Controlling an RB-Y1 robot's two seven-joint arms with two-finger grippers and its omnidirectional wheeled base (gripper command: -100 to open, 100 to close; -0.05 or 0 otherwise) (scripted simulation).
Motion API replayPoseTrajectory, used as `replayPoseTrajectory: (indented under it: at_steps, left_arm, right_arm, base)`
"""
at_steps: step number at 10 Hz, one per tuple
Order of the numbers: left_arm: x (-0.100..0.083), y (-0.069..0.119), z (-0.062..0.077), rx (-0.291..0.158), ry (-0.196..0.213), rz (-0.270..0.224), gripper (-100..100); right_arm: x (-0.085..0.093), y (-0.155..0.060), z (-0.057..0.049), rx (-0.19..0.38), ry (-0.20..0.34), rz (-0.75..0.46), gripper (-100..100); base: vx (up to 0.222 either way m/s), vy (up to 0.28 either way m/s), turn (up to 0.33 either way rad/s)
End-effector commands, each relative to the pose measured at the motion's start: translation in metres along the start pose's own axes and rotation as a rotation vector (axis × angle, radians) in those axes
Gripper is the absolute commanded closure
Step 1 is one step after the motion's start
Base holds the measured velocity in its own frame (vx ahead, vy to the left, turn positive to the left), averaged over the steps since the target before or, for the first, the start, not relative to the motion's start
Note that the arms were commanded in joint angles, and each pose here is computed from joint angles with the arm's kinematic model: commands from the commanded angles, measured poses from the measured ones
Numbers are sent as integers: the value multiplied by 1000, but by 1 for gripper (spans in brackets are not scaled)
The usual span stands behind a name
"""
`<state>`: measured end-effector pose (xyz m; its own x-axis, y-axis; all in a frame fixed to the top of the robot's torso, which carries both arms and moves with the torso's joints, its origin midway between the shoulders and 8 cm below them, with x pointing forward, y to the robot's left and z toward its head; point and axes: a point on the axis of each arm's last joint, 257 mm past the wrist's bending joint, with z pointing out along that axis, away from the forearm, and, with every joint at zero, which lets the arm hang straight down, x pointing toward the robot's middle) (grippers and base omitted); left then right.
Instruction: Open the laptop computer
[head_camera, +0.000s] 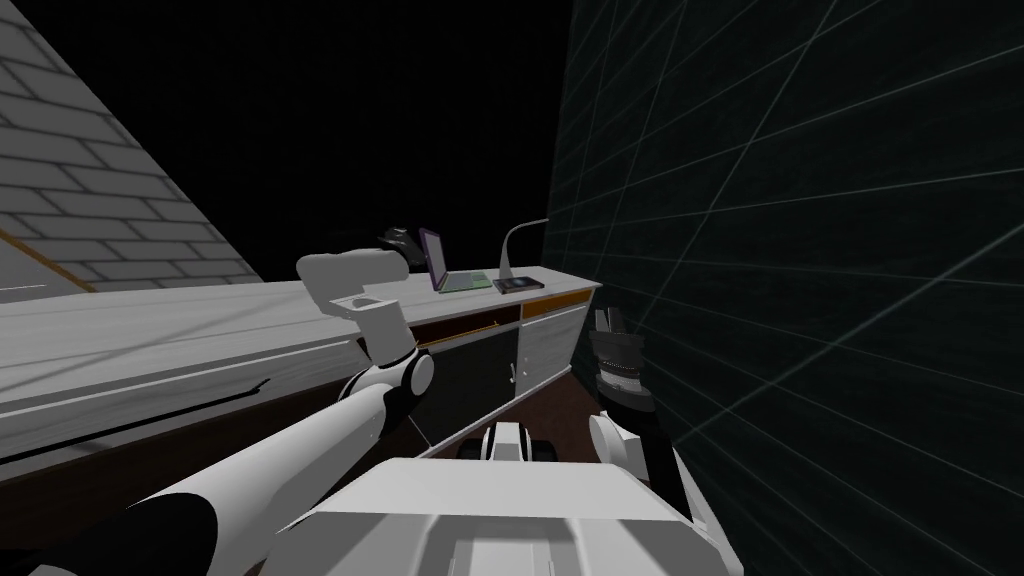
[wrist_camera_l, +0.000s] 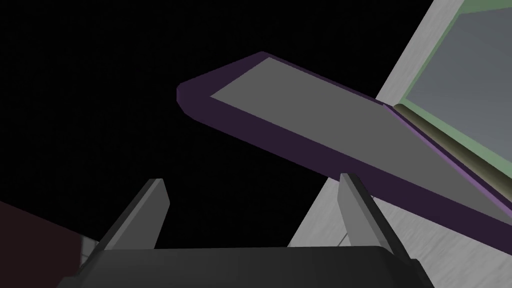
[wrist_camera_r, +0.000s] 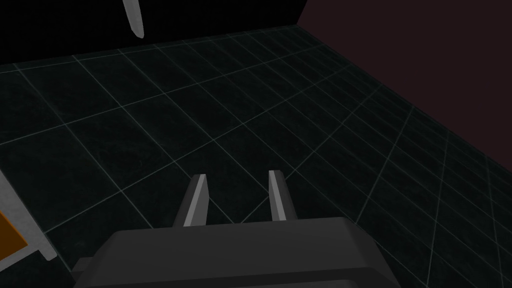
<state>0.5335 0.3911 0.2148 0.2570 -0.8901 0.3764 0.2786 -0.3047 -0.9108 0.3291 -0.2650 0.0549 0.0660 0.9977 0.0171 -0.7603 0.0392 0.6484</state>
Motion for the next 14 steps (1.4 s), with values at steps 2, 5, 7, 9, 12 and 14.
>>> replayPoseTrajectory:
  at_steps: [2, 5, 7, 9, 12, 14]
  left_arm:
    - [0, -7, 2, -50, -22, -53, -100]
    - [-1, -16, 2, -81, -37, -94, -100]
    - [-2, -18, 2, -101, -46, -110, -100]
    - [-3, -26, 0, -117, -58, -136, -100]
    - [-5, -32, -1, -120, -63, -146, -100]
    - [-3, -34, -1, -120, -66, -146, -100]
  right_arm:
    - [0, 0, 0, 0, 0, 0, 0]
    - [0, 0, 0, 0, 0, 0, 0]
    - [0, 0, 0, 0, 0, 0, 0]
    - [0, 0, 0, 0, 0, 0, 0]
    - [0, 0, 0, 0, 0, 0, 0]
    - [0, 0, 0, 0, 0, 0, 0]
  base:
    - [-9, 14, -66]
    - [-7, 16, -85]
    - [-7, 16, -44]
    - [-9, 17, -88]
    - [-5, 11, -32]
    - [73, 36, -21]
